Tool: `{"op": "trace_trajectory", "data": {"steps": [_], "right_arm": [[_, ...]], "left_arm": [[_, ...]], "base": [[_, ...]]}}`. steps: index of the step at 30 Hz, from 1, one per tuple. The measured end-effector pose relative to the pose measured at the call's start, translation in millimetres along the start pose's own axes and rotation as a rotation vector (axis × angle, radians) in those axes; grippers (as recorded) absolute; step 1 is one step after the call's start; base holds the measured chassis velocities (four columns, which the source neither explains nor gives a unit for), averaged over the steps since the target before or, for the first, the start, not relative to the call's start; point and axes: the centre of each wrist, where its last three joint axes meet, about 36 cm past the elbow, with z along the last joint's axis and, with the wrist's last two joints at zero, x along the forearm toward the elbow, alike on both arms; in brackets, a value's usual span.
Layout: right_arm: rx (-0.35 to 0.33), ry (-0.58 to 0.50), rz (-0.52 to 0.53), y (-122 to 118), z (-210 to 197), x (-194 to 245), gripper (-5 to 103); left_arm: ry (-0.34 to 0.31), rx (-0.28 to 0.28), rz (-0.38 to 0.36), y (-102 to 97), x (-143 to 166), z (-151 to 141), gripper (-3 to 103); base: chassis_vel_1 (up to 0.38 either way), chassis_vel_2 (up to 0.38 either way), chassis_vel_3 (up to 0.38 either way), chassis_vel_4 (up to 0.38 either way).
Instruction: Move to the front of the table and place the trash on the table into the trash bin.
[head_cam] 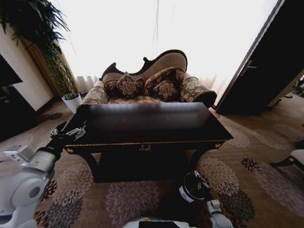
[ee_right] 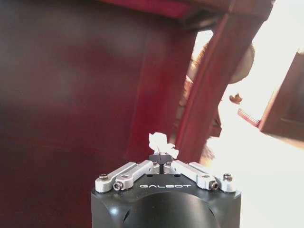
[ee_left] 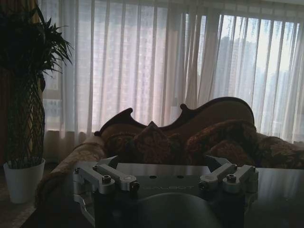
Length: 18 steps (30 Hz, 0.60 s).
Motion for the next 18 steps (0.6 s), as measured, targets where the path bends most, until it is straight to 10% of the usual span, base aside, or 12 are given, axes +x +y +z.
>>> {"op": "trace_trajectory", "data": {"steps": [6, 18], "right_arm": [[0.008, 0.040, 0.001, 1.9, 7.6, 6.4, 3], [0.001, 0.046, 0.019, 6.4, 6.3, 4.5, 46]], "left_arm": [[0.001, -0.002, -0.003, 0.4, 1.2, -0.2, 100], [0.001, -0.003, -0.005, 0.4, 1.4, 0.1, 100]], "base": [[0.000, 0.000, 0.000, 0.000], [0.000, 0.000, 0.000, 0.000]]}}
